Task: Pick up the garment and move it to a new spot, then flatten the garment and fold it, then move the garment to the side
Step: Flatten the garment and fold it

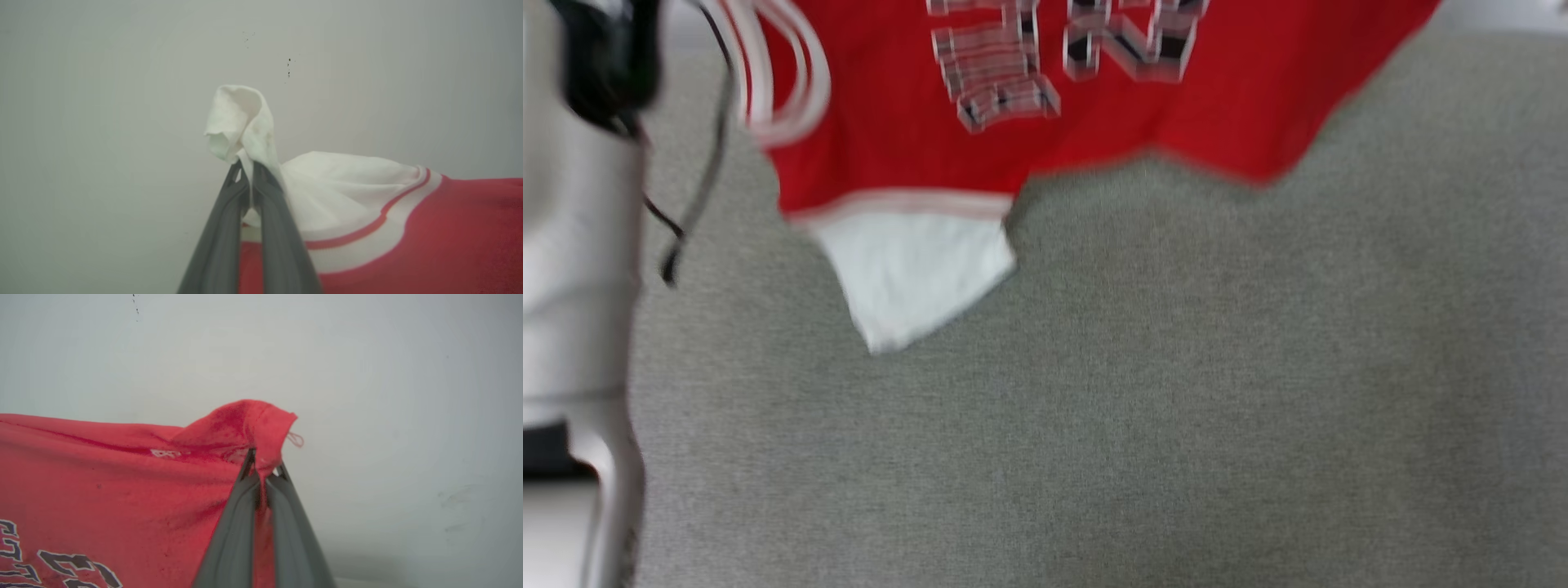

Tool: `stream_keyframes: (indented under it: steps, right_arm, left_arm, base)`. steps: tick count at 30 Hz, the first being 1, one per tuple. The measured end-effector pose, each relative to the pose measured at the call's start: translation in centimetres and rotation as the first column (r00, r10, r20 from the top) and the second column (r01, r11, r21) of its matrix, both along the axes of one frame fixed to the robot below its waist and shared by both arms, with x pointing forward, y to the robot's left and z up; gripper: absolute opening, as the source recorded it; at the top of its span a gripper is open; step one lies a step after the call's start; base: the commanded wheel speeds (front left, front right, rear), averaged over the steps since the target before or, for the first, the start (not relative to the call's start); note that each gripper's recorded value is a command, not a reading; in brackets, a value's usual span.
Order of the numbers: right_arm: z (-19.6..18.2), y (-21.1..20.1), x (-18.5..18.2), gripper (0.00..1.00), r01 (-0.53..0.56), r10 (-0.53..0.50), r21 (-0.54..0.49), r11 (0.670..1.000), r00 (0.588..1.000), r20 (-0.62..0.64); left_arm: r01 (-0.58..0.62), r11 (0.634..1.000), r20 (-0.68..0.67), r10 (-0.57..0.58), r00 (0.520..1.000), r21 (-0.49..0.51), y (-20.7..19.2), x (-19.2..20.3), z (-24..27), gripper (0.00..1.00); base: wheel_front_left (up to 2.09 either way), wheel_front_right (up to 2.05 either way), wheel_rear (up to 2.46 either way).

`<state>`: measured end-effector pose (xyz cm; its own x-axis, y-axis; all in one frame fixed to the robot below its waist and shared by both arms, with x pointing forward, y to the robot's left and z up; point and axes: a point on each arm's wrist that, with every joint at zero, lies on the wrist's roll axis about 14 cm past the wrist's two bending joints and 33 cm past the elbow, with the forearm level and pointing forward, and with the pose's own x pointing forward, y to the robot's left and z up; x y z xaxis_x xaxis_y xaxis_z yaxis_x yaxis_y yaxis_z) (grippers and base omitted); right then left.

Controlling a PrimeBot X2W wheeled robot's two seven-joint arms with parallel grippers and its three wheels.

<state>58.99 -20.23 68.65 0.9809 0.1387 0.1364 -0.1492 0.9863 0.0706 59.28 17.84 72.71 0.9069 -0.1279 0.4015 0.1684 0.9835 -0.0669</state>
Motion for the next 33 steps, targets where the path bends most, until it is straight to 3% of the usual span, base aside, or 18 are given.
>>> stream_keyframes:
  steps: [5, 12, 24, 30, 33]
  right_arm:
    - [4.1, -0.2, 3.5, 0.00, 0.004, -0.004, 0.006, 1.000, 0.992, 0.123]
    - [3.6, -0.2, 8.2, 0.00, 0.005, -0.003, -0.011, 1.000, 0.987, 0.162]
    - [-9.5, 2.2, 13.9, 0.00, -0.047, 0.046, -0.013, 0.999, 0.997, -0.054]
    - [-14.0, 3.3, 13.6, 0.00, -0.070, 0.069, -0.001, 0.998, 0.984, -0.165]
    - [-18.3, 3.6, 10.8, 0.00, -0.085, 0.081, -0.003, 0.996, 0.957, -0.280]
  left_arm:
    - [-0.017, 0.999, 0.094, 0.013, 0.995, 0.037, 0.1, 3.8, 3.5, 0.00]
    - [-0.015, 0.999, 0.131, 0.010, 0.991, 0.040, -0.4, 8.8, 2.8, 0.00]
    - [0.025, 0.999, -0.123, -0.022, 0.992, 0.023, -1.8, 14.9, -11.9, 0.00]
    - [0.031, 0.999, -0.239, -0.036, 0.970, -0.024, -1.8, 14.1, -17.4, 0.00]
    - [0.035, 0.998, -0.345, -0.051, 0.937, -0.053, -1.7, 11.2, -21.4, 0.00]
  base:
    - [0.00, 0.00, 0.00]
    - [0.00, 0.00, 0.00]
    - [0.00, 0.00, 0.00]
    - [0.00, 0.00, 0.00]
    - [0.00, 0.00, 0.00]
